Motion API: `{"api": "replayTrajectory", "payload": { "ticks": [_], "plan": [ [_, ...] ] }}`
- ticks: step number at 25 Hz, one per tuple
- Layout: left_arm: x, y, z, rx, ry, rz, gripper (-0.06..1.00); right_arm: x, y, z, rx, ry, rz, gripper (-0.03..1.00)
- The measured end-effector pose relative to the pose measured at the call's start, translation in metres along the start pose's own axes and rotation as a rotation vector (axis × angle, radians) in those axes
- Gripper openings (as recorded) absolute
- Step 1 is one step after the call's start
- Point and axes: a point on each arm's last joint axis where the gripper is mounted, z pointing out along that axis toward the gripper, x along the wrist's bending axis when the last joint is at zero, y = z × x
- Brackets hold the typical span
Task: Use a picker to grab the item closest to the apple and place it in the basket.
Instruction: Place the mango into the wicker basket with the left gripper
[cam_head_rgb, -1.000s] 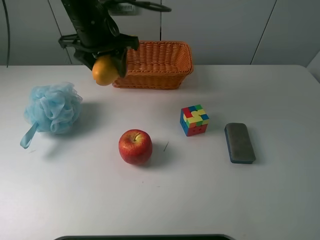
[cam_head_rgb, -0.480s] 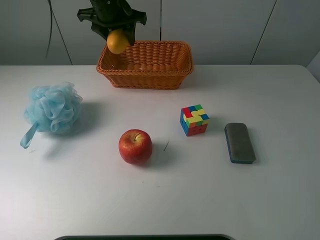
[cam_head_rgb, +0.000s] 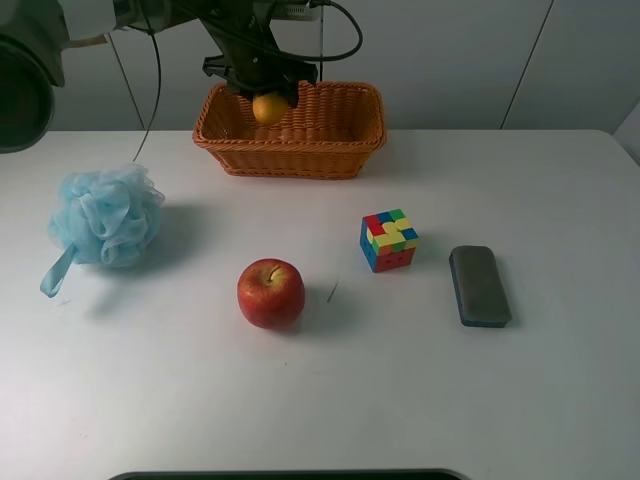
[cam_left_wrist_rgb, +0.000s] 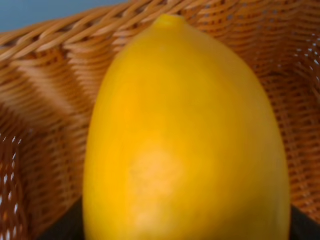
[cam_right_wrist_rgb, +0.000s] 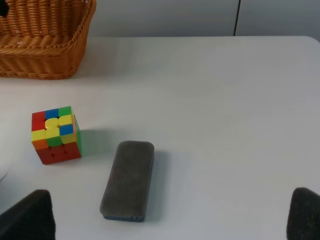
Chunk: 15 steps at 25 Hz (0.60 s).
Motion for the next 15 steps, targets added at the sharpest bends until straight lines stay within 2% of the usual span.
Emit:
{"api": "replayTrajectory", "payload": {
  "ticks": [10,12,15],
  "plan": [
    [0.0003,-0.0049,0.0135,-0.006,-0.002,0.010,0.55,0.0000,0.0000,0.0000,0.000,0.000,0.000,0.70],
    [0.0003,-0.0049,0.0135,-0.006,-0.002,0.012,0.68,0.0000,0.0000,0.0000,0.000,0.000,0.000,0.70],
    [0.0002,-0.0045,0.0133,-0.009,-0.003,0.012,0.71,0.0000,0.0000,0.0000,0.000,0.000,0.000,0.70]
  ]
}}
